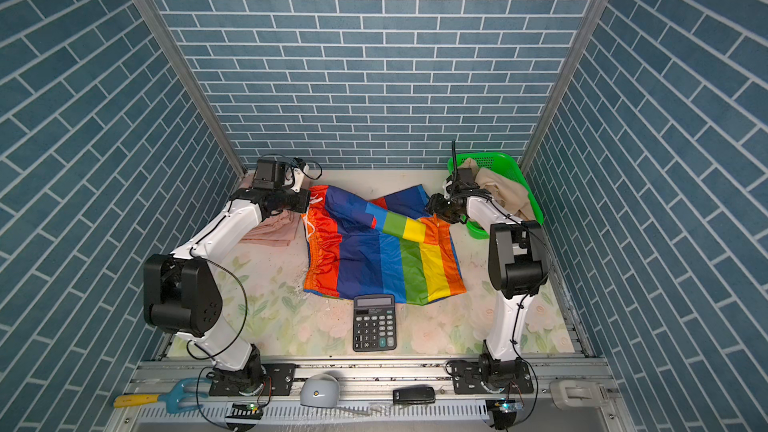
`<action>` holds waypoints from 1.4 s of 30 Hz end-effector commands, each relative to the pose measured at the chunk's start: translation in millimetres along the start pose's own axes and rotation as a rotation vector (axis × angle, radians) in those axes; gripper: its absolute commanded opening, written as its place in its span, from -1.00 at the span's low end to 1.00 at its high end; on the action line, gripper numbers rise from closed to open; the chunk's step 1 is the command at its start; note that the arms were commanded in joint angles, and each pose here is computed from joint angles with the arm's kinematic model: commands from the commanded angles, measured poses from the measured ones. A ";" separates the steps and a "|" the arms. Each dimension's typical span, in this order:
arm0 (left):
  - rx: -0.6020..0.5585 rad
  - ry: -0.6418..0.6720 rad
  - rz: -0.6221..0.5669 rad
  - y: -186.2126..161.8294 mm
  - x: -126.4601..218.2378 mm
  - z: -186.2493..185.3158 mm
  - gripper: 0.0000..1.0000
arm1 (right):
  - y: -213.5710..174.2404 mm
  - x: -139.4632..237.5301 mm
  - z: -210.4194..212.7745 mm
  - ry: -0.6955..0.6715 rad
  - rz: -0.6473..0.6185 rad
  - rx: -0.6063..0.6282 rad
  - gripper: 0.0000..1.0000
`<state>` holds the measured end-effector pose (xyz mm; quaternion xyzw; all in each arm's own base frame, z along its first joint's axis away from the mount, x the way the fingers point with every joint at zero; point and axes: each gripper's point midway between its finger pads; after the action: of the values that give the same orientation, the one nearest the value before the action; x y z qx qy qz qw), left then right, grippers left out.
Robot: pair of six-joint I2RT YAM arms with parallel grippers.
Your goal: Fold and stack the shorts
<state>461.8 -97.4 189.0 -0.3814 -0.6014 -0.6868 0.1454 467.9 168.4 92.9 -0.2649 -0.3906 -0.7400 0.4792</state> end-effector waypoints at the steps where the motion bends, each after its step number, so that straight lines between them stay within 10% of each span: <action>1: -0.023 0.003 -0.025 3.9 7.0 -3.7 -1.00 | -2.2 -5.3 5.3 0.003 0.030 0.028 0.05; 42: -0.035 0.026 0.019 -6.3 -4.1 -2.7 -1.00 | -36.6 -51.9 -51.0 -0.032 0.137 -0.059 -0.24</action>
<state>459.8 -99.3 184.4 -0.3811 -0.5880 -0.6979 0.1484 463.4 164.8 32.2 -0.2973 -0.3754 -0.7132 0.5119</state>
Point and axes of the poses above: each gripper's point midway between its finger pads, its own x axis back along the fingers, its own z axis along the line the jaws close on, y = z × x, and after that the axes turned 3 degrees about -x, right-handed
